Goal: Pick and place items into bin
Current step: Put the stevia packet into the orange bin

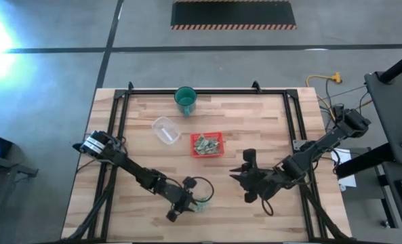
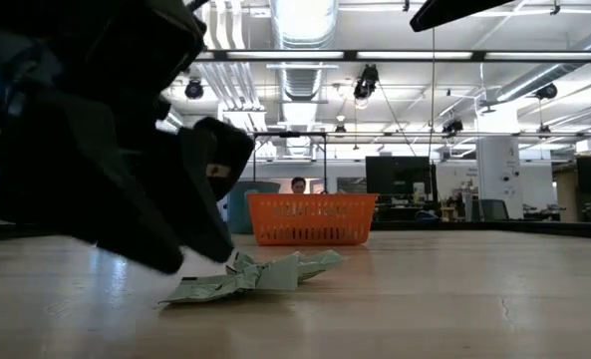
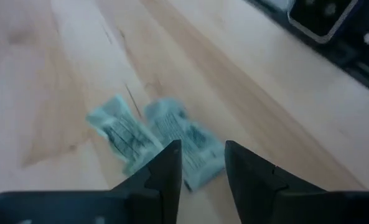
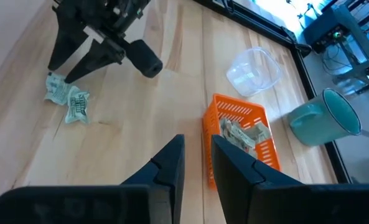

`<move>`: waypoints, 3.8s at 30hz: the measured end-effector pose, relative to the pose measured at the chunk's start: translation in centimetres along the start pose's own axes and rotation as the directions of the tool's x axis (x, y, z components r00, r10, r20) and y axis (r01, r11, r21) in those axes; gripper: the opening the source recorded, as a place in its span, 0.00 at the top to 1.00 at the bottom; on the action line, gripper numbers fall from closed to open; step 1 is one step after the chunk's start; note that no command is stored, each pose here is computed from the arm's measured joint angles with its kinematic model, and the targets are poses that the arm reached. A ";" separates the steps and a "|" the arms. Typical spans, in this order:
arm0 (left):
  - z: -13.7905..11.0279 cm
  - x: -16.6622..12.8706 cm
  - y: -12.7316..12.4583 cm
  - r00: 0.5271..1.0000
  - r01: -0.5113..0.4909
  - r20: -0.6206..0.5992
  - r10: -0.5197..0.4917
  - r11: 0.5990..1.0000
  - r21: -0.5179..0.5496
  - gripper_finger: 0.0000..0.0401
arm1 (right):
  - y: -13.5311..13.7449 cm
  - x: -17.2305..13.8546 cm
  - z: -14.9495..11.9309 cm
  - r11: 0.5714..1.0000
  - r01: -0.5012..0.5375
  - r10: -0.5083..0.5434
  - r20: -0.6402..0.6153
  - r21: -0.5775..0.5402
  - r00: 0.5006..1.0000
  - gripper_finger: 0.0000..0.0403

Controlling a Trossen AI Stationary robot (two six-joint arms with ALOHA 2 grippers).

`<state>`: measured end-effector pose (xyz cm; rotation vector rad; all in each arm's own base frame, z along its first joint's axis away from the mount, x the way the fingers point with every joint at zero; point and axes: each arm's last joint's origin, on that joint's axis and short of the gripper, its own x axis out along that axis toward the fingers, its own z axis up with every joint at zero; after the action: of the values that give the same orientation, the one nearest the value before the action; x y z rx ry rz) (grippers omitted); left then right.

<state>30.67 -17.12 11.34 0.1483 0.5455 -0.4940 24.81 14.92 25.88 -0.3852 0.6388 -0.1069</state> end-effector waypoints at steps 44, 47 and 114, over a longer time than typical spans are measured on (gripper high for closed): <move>0.0 2.0 1.0 0.996 -0.006 -0.090 -0.002 0.996 -0.093 0.49 | 0.0 0.1 -0.1 1.000 -0.002 0.002 -0.005 0.021 1.000 0.83; 0.0 2.1 1.1 0.996 -0.011 -0.089 0.002 0.995 -0.095 0.53 | 0.0 0.1 -0.2 1.000 -0.001 0.002 -0.007 0.020 1.000 0.83; 3.3 -9.3 13.9 0.735 -0.627 -0.212 0.645 0.764 0.151 0.97 | 0.2 0.3 -0.7 1.000 0.001 -0.001 -0.022 0.030 1.000 0.83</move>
<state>32.05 -2.03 19.21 0.4558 0.6856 0.1921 24.59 14.76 25.11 -0.3554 0.6580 -0.1217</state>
